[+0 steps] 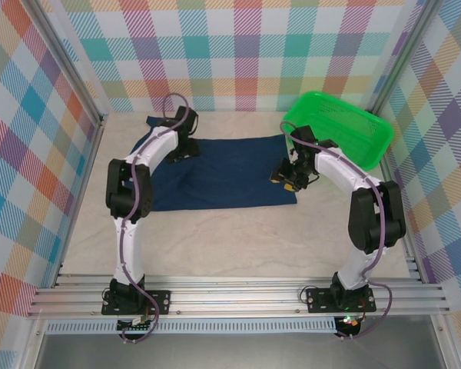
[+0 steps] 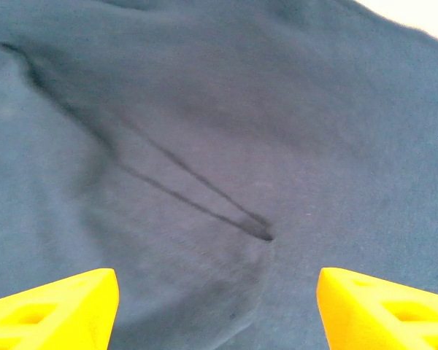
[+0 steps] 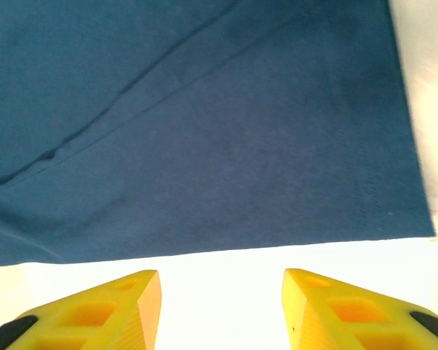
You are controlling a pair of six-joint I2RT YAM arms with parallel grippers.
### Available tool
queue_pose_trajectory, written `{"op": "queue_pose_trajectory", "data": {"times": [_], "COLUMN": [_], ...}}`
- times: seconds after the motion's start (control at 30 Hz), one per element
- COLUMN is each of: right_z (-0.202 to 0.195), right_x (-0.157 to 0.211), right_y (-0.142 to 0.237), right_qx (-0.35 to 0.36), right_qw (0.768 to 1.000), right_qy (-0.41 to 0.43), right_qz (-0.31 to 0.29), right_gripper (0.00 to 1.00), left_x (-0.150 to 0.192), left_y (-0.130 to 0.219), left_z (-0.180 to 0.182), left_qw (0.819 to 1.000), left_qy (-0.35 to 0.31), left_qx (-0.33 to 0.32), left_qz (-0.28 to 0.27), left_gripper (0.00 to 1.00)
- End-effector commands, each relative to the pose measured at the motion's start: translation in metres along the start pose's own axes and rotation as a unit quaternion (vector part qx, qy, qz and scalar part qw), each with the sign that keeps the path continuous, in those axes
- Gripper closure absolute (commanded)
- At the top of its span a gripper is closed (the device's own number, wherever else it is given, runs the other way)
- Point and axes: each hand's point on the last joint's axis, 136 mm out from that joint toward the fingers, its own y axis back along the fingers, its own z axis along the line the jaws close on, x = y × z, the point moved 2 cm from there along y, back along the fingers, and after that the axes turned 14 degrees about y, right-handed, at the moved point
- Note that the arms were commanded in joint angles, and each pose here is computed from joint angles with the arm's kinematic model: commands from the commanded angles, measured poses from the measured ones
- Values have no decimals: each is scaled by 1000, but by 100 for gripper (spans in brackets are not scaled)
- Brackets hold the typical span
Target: Fold and stack the t-shirts
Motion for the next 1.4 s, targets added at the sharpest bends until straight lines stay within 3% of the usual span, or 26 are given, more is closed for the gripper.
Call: {"op": "queue_pose_trajectory", "data": {"times": [0.0, 0.13, 0.33, 0.5, 0.6, 0.7, 0.87, 1.07, 1.23, 1.37], "right_z": [-16, -27, -33, -38, -47, -66, -85, -85, -59, -28], "right_x": [2, 6, 12, 14, 18, 31, 52, 59, 38, 24], "right_y": [8, -2, -22, -37, -45, -54, -59, -47, -7, -6], "right_qx": [-6, -15, -21, -14, 8, 56, 106, 117, 126, 97], "right_qw": [999, 997, 995, 994, 993, 989, 980, 979, 989, 994], "right_qy": [-43, -71, -99, -105, -109, -124, -142, -139, -82, -43], "right_qz": [-15, -10, 7, 22, 33, 61, 94, 95, 17, 2], "right_gripper": [53, 56, 57, 57, 57, 59, 63, 68, 70, 67], "left_x": [-27, 0, 34, 37, 45, 57, 77, 69, 30, -1], "left_y": [55, 46, 15, -10, -20, -13, -9, 3, 48, 45], "left_z": [68, 136, 204, 216, 235, 272, 304, 286, 242, 182], "left_qw": [990, 971, 937, 938, 938, 925, 901, 903, 928, 954], "left_qy": [135, 235, 335, 329, 317, 319, 361, 387, 354, 298], "left_qx": [-21, -26, -39, -39, -98, -192, -230, -174, -113, -15], "left_qz": [-22, 40, 88, 99, 97, 71, 74, 70, -4, -9], "left_gripper": [39, 56, 59, 59, 68, 80, 81, 74, 63, 61]}}
